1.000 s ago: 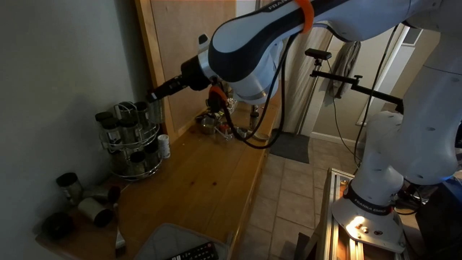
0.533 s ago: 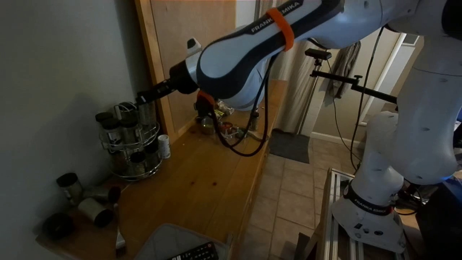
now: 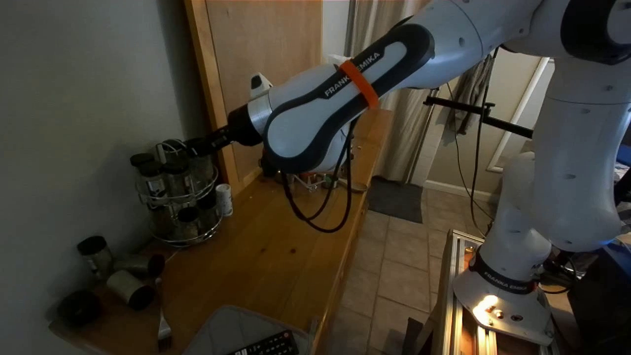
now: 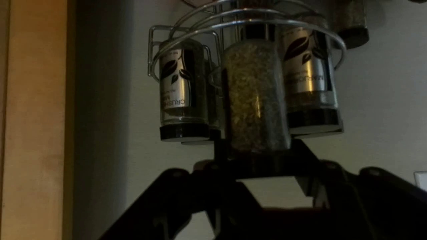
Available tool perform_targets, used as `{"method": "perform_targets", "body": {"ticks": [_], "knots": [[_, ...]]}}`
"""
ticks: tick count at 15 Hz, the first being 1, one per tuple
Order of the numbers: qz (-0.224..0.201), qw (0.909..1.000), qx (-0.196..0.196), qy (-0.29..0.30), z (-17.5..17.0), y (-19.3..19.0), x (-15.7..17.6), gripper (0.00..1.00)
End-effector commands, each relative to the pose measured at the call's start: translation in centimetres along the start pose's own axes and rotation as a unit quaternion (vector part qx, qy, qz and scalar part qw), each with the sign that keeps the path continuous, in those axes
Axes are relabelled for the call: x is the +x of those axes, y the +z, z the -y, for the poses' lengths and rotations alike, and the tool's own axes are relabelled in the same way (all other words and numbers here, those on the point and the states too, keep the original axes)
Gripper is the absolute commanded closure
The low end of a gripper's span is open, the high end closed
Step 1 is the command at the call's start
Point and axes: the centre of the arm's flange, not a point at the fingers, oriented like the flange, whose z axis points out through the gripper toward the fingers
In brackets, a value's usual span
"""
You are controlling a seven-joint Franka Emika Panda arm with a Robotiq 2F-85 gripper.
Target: Put the spice bottle on the rack
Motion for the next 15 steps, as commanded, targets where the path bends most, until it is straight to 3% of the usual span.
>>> {"method": "perform_targets", "body": {"ticks": [1, 10, 11, 12, 15], "knots": [[-0.011, 0.9999, -0.001, 0.003, -1.8, 0.5, -2.0, 0.75], [-0.007, 0.9993, 0.036, -0.008, -1.3, 1.3, -3.3, 0.75], [-0.005, 0.9990, 0.044, -0.008, -1.1, 1.2, -3.4, 0.25], [-0.003, 0.9988, 0.047, -0.010, -1.0, 1.1, -3.3, 0.24], [-0.002, 0.9986, 0.051, -0.014, -1.0, 0.2, -2.8, 0.05]]}}
